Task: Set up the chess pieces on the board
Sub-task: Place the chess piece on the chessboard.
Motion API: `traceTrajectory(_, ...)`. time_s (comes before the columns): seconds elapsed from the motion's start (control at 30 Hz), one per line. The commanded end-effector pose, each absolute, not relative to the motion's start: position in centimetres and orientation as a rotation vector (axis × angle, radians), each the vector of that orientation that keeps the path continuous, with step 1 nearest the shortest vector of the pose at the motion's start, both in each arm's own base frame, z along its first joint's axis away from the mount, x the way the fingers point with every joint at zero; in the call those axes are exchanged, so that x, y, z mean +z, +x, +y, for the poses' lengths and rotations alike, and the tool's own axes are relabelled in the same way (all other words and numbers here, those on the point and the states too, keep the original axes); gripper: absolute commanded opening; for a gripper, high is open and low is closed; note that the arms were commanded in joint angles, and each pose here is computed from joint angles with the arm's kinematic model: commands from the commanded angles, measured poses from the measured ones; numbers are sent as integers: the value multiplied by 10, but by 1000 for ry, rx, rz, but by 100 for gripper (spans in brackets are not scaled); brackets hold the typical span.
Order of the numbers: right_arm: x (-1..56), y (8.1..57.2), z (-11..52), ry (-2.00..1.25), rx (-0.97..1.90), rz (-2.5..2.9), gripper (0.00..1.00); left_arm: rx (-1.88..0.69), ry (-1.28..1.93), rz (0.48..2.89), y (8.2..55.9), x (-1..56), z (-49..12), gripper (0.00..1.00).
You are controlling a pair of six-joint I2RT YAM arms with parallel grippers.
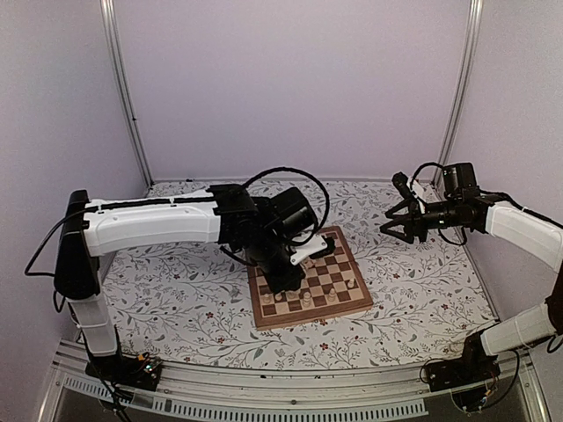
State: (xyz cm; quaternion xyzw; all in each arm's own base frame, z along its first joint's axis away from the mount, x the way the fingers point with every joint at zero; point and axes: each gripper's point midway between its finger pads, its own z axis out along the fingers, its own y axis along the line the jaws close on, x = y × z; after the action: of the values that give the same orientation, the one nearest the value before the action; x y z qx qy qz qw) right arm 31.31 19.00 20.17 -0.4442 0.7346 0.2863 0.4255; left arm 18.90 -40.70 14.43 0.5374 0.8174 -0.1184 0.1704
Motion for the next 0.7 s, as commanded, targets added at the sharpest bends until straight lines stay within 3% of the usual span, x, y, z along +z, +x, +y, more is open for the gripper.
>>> traceTrajectory(0.0, 197, 314, 188, -1126, 696, 1839, 60, -292, 1602, 2319, 182, 138, -408, 4)
traceTrajectory(0.67, 190, 314, 187, -1144, 684, 1853, 60, -224, 1724, 2185, 200, 122, -464, 5)
